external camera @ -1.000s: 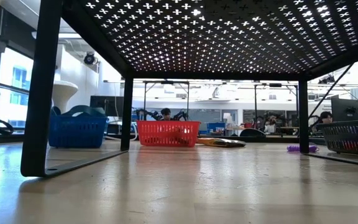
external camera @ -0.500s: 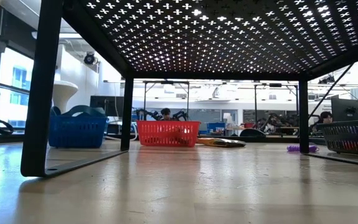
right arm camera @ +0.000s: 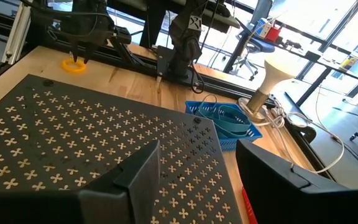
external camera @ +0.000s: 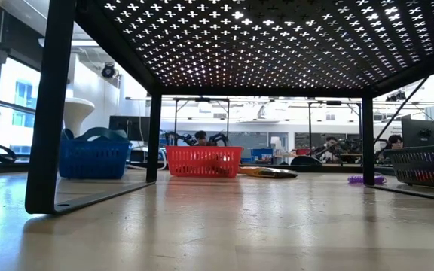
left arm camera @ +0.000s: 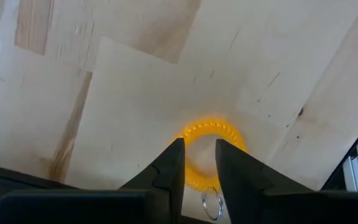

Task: Pick & Place Office Desk Supplies
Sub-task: Put the yellow spring keychain into the black bin

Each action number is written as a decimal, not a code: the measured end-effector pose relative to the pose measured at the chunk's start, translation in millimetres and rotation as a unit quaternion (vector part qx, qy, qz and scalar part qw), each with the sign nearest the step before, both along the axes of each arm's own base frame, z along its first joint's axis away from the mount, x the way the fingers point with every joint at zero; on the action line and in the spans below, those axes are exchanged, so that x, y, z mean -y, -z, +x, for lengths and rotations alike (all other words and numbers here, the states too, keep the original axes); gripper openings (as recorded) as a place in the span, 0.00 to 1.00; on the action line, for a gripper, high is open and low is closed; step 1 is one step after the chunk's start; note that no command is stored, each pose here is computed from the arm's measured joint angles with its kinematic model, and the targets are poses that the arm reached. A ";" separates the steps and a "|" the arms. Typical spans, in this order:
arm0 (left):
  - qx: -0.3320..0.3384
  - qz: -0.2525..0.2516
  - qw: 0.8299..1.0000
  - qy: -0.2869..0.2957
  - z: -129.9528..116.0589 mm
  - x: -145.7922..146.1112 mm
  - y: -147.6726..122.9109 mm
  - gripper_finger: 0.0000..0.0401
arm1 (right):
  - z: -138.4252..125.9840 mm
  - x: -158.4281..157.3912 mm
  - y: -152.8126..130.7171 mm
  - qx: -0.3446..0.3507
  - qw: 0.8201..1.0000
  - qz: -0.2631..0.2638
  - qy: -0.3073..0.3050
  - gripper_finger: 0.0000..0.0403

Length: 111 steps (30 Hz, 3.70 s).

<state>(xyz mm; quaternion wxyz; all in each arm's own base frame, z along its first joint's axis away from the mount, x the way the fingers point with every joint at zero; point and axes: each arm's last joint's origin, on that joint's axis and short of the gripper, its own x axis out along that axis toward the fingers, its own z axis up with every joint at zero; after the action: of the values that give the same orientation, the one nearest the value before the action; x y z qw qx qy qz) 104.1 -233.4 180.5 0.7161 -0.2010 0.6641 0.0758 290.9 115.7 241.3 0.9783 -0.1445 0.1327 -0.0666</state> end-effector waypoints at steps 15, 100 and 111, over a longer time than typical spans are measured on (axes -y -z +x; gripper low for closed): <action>0.024 0.020 0.996 0.081 -8.0 2.2 0.2 0.53 | -0.1 0.0 0.3 -0.001 1.000 -0.001 0.000 0.49; 0.517 0.491 0.701 0.035 210.9 -87.9 -118.6 0.01 | 10.3 9.8 -20.6 0.097 0.990 0.059 -0.079 0.40; 0.517 0.494 0.692 0.095 211.9 -85.8 -117.7 0.01 | 11.3 13.6 -16.5 0.076 0.993 0.050 -0.075 0.04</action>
<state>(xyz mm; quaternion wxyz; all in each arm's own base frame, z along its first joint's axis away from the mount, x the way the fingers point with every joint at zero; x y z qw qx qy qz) 316.0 -147.5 298.3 0.9459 0.2387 0.0710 0.2082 302.2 102.1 257.8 0.9938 -0.0995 0.0501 0.0026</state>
